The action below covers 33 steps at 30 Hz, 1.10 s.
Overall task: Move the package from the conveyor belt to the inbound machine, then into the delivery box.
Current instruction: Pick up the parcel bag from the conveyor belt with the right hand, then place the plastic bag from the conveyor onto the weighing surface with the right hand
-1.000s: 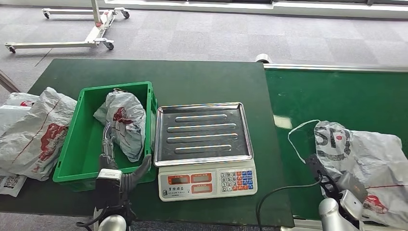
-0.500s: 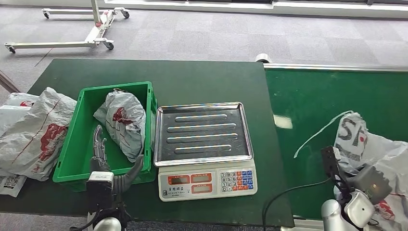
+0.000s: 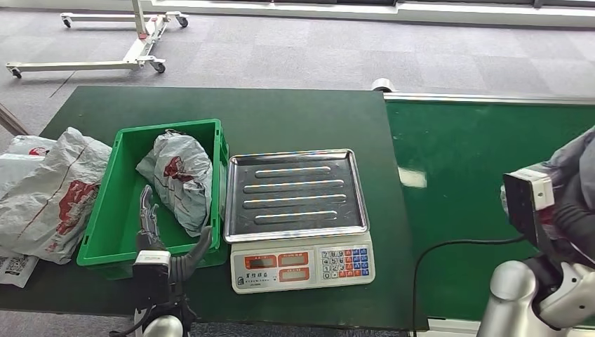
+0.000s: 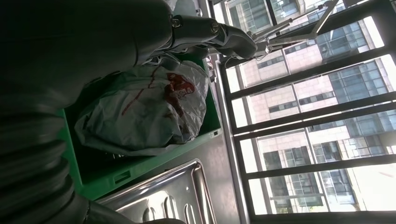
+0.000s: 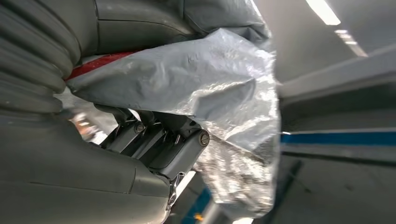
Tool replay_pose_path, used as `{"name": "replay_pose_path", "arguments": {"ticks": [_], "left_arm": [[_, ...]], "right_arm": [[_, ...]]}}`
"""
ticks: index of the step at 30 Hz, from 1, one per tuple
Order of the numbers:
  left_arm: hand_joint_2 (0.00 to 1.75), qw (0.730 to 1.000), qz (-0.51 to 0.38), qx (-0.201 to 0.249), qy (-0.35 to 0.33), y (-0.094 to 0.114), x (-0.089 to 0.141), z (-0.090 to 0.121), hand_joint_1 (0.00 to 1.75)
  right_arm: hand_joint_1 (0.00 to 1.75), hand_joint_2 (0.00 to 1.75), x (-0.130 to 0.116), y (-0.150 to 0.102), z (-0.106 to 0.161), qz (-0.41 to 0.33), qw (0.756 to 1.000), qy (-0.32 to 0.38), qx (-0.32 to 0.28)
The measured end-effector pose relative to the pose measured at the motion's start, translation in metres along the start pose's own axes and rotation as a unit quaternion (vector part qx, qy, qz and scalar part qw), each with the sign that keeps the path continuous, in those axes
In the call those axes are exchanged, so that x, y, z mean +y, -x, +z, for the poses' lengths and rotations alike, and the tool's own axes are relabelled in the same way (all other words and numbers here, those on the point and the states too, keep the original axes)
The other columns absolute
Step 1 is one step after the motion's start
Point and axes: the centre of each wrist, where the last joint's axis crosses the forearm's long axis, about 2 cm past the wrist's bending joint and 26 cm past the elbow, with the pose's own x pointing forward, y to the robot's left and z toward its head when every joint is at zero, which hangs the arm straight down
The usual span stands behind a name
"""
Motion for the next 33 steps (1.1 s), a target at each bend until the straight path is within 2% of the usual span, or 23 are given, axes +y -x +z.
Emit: {"name": "replay_pose_path", "arguments": {"ticks": [3, 5, 7, 10, 13, 16, 20, 22, 26, 30, 33], "left_arm": [[1.75, 1.000, 0.008, -0.003, -0.004, 0.002, -0.001, -0.001, 0.00], [1.75, 1.000, 0.016, -0.007, -0.001, 0.003, -0.002, -0.005, 0.00], [1.75, 1.000, 0.023, -0.011, 0.005, 0.004, -0.003, -0.010, 0.00], [1.75, 1.000, 0.025, -0.013, 0.011, 0.007, -0.004, -0.014, 0.00], [1.75, 1.000, 0.025, -0.013, 0.010, 0.011, -0.004, -0.016, 0.00], [1.75, 1.000, 0.024, -0.012, 0.007, 0.013, -0.003, -0.018, 0.00], [1.75, 1.000, 0.020, -0.011, 0.004, 0.015, -0.001, -0.018, 0.00], [1.75, 1.000, 0.018, -0.010, 0.004, 0.015, 0.000, -0.018, 0.00], [1.75, 1.000, 0.015, -0.008, 0.002, 0.017, 0.003, -0.016, 0.00], [1.75, 1.000, 0.008, -0.002, -0.002, 0.018, 0.006, -0.011, 0.00], [1.75, 1.000, 0.003, 0.001, -0.006, 0.018, 0.008, -0.007, 0.00]], "right_arm": [[1.75, 1.75, 0.012, -0.030, 0.005, -0.094, 0.992, -0.010, -0.080], [1.75, 1.75, 0.025, -0.066, 0.012, -0.144, 0.979, -0.059, -0.130], [1.75, 1.75, 0.032, -0.114, 0.025, -0.190, 0.958, -0.112, -0.186], [1.75, 1.75, 0.028, -0.174, 0.059, -0.261, 0.910, -0.166, -0.277], [1.75, 1.75, 0.021, -0.207, 0.088, -0.307, 0.864, -0.204, -0.343], [1.75, 1.75, 0.018, -0.225, 0.104, -0.329, 0.833, -0.224, -0.383], [0.00, 1.75, 0.021, -0.233, 0.114, -0.337, 0.813, -0.239, -0.410], [0.00, 1.75, 0.022, -0.233, 0.117, -0.338, 0.810, -0.240, -0.415], [0.00, 0.00, 0.024, -0.231, 0.120, -0.337, 0.812, -0.235, -0.415], [0.00, 0.00, 0.025, -0.224, 0.117, -0.317, 0.837, -0.209, -0.395], [0.00, 0.00, 0.022, -0.216, 0.102, -0.320, 0.854, -0.173, -0.373]]}}
